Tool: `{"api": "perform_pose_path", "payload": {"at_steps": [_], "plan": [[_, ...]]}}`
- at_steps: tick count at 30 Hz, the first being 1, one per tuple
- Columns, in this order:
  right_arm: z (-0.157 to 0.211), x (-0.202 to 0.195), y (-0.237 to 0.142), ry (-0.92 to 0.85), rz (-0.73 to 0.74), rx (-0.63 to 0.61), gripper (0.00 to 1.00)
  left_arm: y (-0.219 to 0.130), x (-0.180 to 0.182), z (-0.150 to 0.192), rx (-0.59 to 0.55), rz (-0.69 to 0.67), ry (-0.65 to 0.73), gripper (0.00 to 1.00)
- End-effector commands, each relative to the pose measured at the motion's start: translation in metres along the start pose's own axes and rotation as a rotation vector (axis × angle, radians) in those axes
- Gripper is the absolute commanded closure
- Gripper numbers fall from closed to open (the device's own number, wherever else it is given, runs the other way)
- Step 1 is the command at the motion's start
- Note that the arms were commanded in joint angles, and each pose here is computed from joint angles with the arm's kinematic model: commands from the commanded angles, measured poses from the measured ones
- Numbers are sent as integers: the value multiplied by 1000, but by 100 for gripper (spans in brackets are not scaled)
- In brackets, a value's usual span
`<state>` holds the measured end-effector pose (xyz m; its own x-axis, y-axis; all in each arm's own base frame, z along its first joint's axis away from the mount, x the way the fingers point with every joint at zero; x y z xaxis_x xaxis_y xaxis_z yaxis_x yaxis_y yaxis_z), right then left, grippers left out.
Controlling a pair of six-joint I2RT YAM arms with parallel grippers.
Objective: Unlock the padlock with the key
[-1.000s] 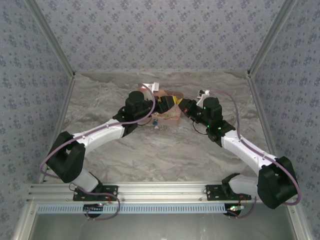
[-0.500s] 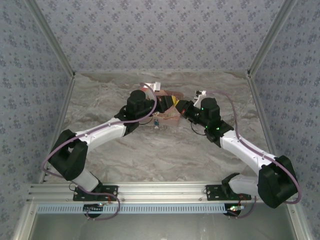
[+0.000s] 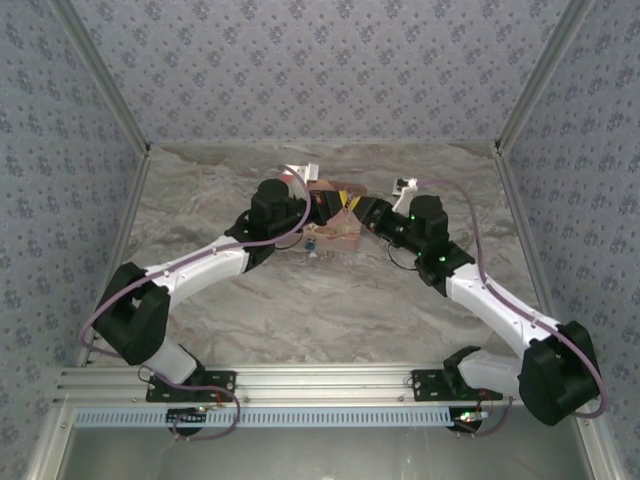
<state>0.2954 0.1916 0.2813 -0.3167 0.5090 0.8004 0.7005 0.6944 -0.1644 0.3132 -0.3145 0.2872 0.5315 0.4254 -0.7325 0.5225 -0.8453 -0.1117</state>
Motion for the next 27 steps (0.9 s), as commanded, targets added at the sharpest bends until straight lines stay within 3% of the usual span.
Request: {"api": "perform_pose_path", "payload": {"at_steps": [1,10,13,21,27], "plan": [[-7,9,-14,-109,-52,3,61,-12,-17,-17,-18,58,48,100],[-18,21,-31,-299,-219,106,24,-25,-15,-26,47,97,125,100],[-16,26,-37,-359,-286,148,17,-31,-20,-27,76,120,159,100],[-10,43,-44,-490,-424,183,17,-42,-42,-28,144,214,225,100],[-2,55,-37,-529,-519,201,24,-43,-54,-28,160,298,235,100]]}}
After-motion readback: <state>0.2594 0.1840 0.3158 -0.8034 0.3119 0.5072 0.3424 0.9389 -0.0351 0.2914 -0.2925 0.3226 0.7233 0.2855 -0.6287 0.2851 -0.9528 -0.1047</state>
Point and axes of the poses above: each hand's point on the last joint's axis, 136 mm out from that joint toward the fingers, its own y axis out along the fingers, its own x axis along the line the jaws close on, z = x × y, the point moved 5 cm from there along -y, back along the fingers, and after that the axes turned 4 degrees about -y, right-handed, at the moved point
